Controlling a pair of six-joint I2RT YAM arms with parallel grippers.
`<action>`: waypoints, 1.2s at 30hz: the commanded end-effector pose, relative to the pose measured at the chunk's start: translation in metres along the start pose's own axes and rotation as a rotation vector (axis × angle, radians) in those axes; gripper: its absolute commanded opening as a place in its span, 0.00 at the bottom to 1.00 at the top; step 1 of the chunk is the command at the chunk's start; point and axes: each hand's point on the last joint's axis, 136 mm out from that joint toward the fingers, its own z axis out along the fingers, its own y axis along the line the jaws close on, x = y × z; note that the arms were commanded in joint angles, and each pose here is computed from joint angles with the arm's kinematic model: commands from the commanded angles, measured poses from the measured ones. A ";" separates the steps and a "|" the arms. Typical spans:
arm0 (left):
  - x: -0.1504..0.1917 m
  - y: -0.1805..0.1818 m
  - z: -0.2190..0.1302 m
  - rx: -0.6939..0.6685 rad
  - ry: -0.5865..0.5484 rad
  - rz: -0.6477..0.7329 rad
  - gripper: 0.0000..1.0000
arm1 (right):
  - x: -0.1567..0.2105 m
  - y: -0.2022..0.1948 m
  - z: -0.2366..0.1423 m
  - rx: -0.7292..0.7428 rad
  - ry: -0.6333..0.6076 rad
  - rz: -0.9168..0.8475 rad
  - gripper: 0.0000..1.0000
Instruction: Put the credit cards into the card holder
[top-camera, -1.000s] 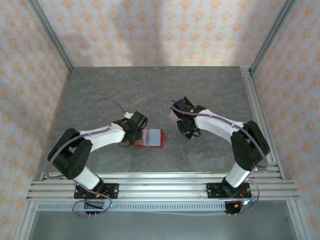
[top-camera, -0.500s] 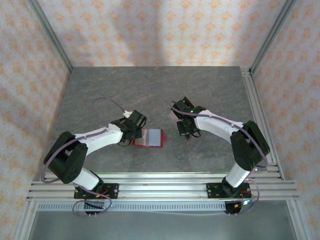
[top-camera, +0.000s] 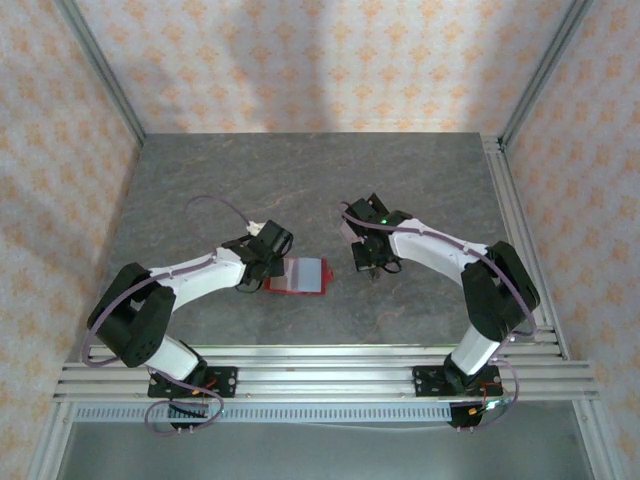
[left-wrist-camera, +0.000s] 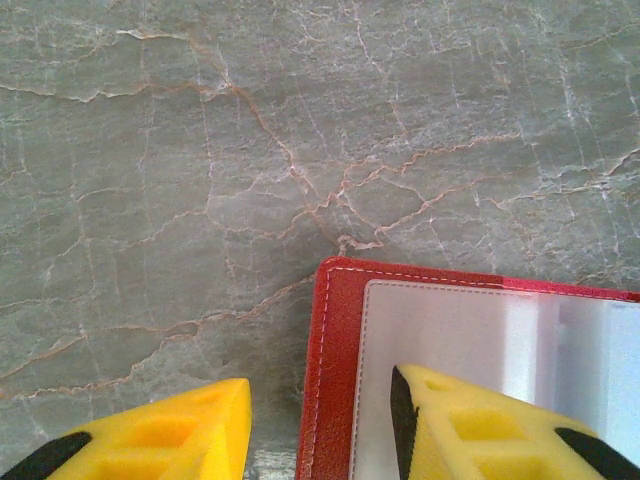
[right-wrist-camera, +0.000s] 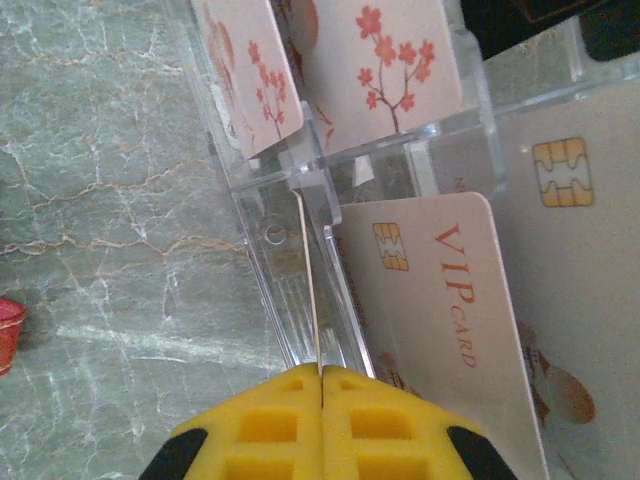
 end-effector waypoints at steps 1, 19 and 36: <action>-0.013 -0.001 -0.012 0.005 -0.027 -0.003 0.41 | -0.009 0.000 -0.015 -0.013 -0.009 -0.015 0.00; -0.019 0.011 -0.013 -0.034 -0.024 0.007 0.42 | -0.050 0.024 -0.103 -0.217 -0.188 0.061 0.00; -0.009 0.006 -0.006 0.007 0.016 0.069 0.42 | -0.061 0.111 -0.095 -0.885 -0.266 0.505 0.00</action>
